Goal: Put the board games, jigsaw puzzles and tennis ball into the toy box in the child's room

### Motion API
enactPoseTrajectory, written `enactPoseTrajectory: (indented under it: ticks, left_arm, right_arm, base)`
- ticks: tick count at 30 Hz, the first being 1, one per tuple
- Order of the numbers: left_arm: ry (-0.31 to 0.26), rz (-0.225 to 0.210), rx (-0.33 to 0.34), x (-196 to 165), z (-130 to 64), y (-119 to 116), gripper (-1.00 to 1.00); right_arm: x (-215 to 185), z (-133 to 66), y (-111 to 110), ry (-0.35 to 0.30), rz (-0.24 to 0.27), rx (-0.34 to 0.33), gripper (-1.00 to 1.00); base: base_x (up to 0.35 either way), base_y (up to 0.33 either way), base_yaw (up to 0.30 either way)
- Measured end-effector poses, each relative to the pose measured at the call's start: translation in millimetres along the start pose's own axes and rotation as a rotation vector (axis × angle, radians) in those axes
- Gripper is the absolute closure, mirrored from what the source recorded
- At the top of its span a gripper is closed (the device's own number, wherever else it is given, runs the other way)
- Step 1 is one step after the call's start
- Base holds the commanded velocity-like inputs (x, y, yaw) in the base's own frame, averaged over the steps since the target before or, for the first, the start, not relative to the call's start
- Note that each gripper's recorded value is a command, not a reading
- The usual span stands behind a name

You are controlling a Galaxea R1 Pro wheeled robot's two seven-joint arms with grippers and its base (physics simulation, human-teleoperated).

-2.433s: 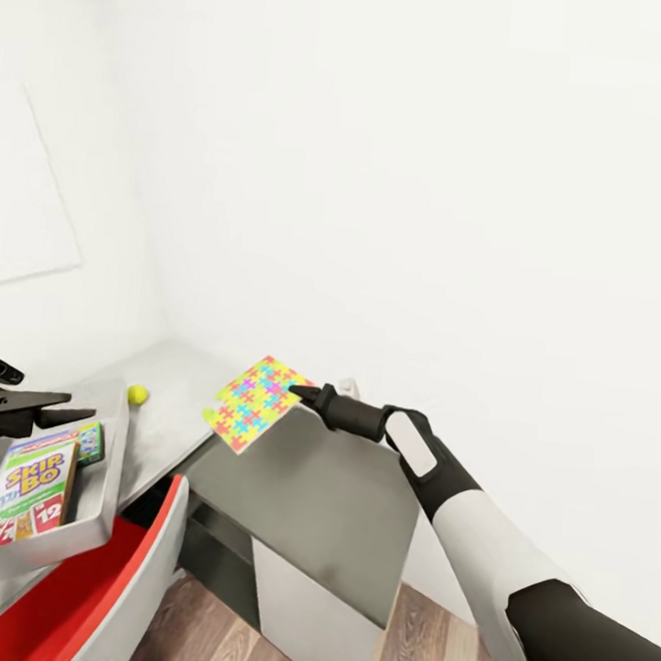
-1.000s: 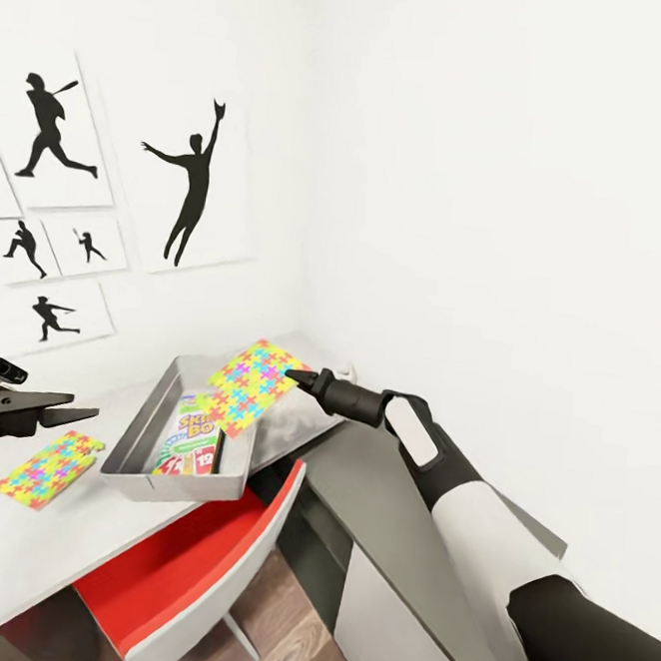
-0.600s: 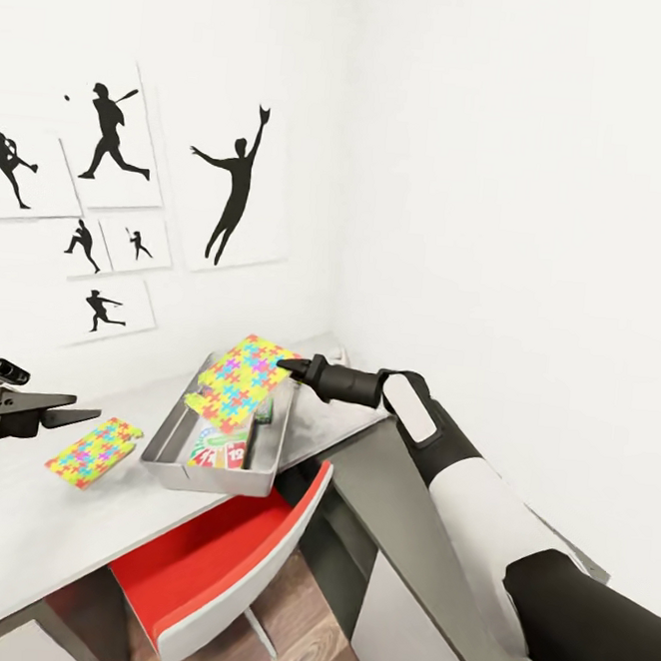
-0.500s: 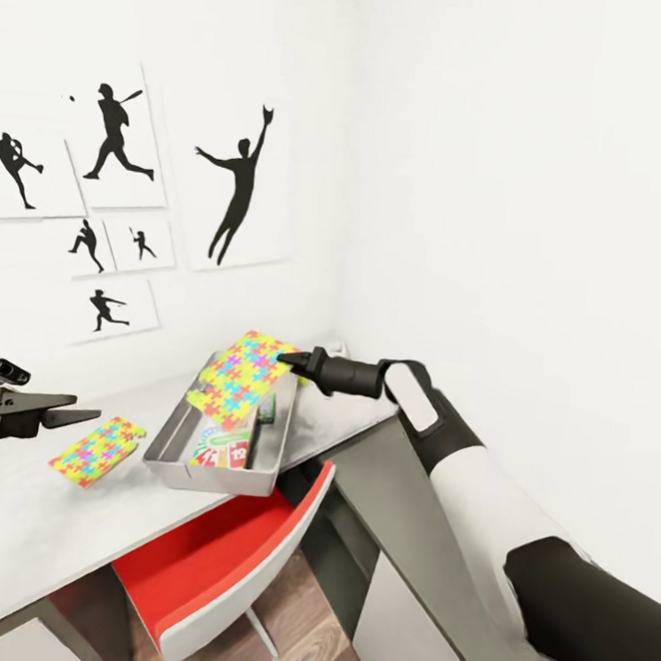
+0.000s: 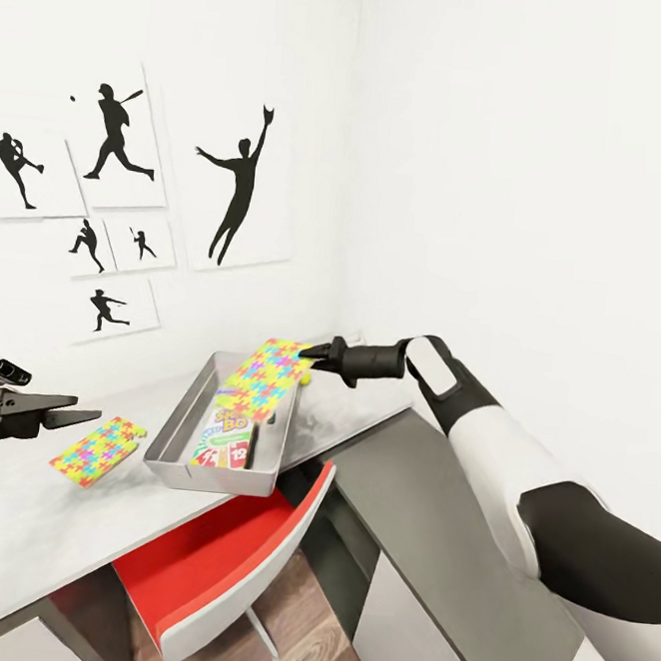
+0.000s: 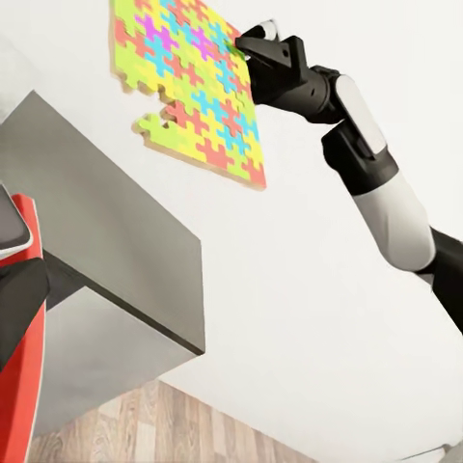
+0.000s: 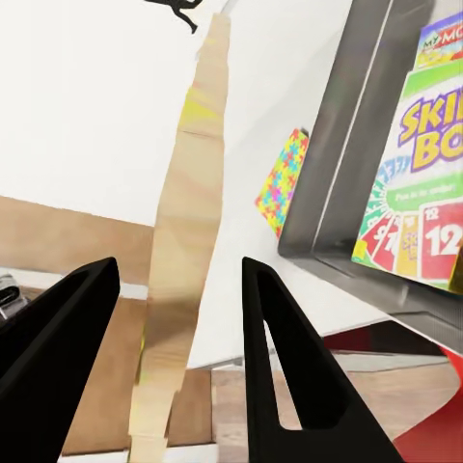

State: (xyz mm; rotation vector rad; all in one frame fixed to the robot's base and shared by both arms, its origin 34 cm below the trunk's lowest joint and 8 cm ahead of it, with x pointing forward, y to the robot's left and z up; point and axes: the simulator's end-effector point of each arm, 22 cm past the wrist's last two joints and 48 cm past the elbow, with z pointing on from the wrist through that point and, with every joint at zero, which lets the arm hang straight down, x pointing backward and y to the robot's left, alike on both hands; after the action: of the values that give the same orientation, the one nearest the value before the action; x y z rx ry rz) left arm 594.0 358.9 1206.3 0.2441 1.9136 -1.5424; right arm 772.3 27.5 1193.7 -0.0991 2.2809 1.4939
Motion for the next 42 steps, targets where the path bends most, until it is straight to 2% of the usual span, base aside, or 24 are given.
enactPoseTrajectory:
  ticks: [5,14,16,22,29,38,42]
  left_arm:
    - [0.001,0.000,0.000,0.2,0.1,0.2,-1.00]
    - [0.003,-0.002,-0.003,0.9,0.3,1.1,-1.00]
    - [0.009,-0.022,-0.012,7.1,3.8,9.2,-1.00]
    - [0.000,-0.043,0.014,11.1,13.8,12.2,-1.00]
    - [-0.022,-0.068,0.007,11.5,9.5,21.4,-1.00]
    - [-0.043,-0.087,-0.009,13.1,1.0,33.3,-1.00]
    - [-0.052,-0.103,-0.020,14.1,-3.1,38.9,-1.00]
  right_arm:
    - [-3.0,-0.4,1.8,0.000,0.003,0.002,1.00]
    - [4.3,10.8,12.3,0.020,-0.013,-0.004,1.00]
    - [0.8,7.2,6.6,0.003,-0.011,-0.003,1.00]
    - [-6.7,0.6,11.2,-0.020,-0.005,-0.039,1.00]
    - [-26.9,-17.7,-6.1,-0.088,-0.009,-0.010,1.00]
    - [-37.0,-18.6,-6.3,-0.135,-0.025,-0.009,1.00]
    - [-37.2,-18.2,-6.1,-0.137,-0.027,-0.009,1.00]
  base:
    - [0.000,0.000,0.000]
    - [0.000,0.000,0.000]
    - [0.000,0.000,0.000]
    - [0.000,0.000,0.000]
    - [0.000,0.000,0.000]
    - [0.038,0.067,0.000]
    - [0.006,0.121,0.000]
